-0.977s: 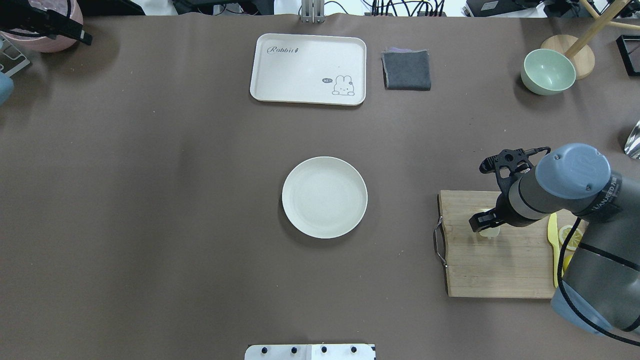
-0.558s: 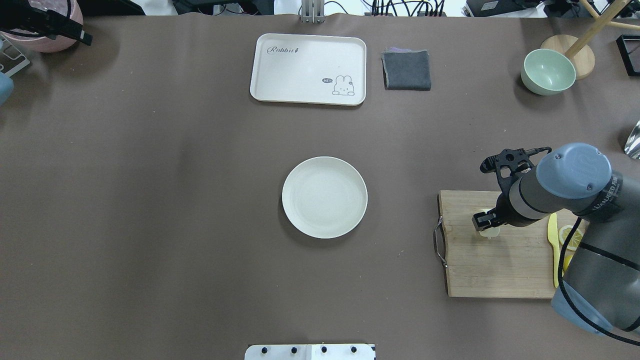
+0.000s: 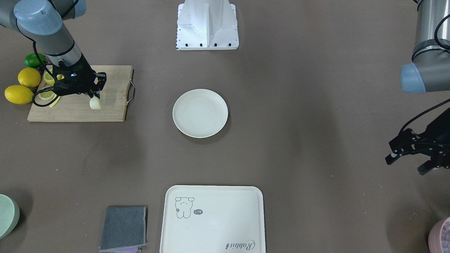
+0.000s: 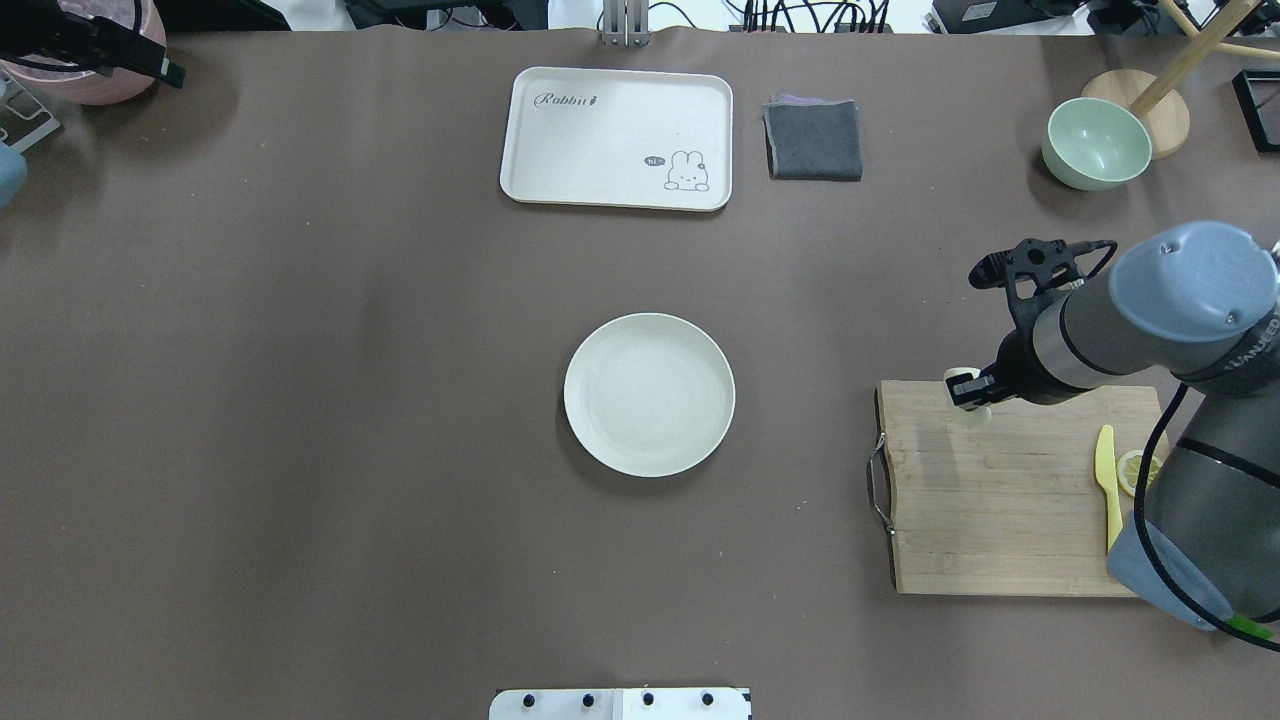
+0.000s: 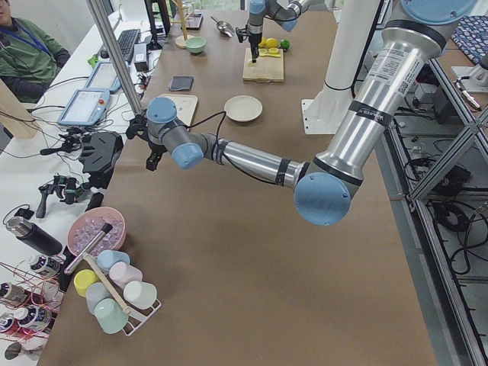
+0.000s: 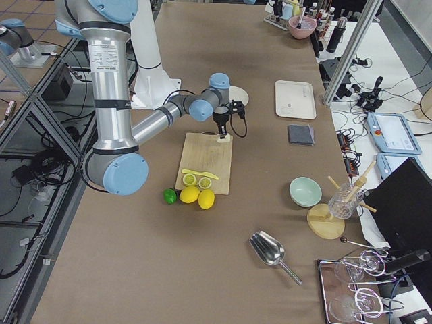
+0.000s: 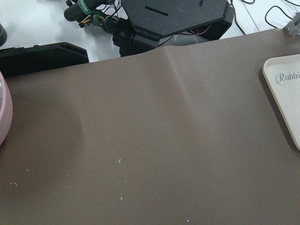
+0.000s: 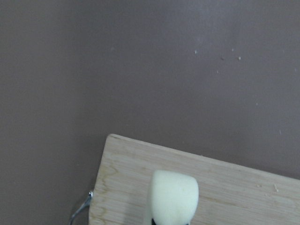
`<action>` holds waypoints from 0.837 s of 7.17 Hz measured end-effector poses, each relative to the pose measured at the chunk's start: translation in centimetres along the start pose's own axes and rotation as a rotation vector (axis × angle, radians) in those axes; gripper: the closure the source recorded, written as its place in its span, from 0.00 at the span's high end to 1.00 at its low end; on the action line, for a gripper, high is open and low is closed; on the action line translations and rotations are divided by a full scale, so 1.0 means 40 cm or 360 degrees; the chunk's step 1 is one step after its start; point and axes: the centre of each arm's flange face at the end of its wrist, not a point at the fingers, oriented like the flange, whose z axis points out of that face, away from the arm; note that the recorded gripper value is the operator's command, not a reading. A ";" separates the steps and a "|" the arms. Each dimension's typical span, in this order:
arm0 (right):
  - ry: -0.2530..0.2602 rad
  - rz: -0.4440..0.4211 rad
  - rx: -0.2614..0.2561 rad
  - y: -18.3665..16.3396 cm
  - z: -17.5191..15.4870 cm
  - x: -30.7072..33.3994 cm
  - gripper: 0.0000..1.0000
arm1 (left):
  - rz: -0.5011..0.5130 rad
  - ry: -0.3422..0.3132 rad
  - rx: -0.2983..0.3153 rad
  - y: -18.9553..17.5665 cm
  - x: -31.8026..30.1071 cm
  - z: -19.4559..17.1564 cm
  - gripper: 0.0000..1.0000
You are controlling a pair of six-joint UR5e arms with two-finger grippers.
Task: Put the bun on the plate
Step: 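Lift the bun and carry it over the white plate with the right gripper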
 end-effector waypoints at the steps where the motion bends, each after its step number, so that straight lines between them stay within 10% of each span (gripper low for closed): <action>1: -0.0069 -0.0012 0.0071 -0.054 -0.049 -0.052 0.00 | 0.0002 0.0007 0.0003 -0.001 0.005 -0.003 0.98; 6: -0.0306 -0.0175 0.0236 -0.227 -0.128 -0.430 0.00 | -0.0002 0.0018 0.0010 -0.001 0.006 -0.009 0.98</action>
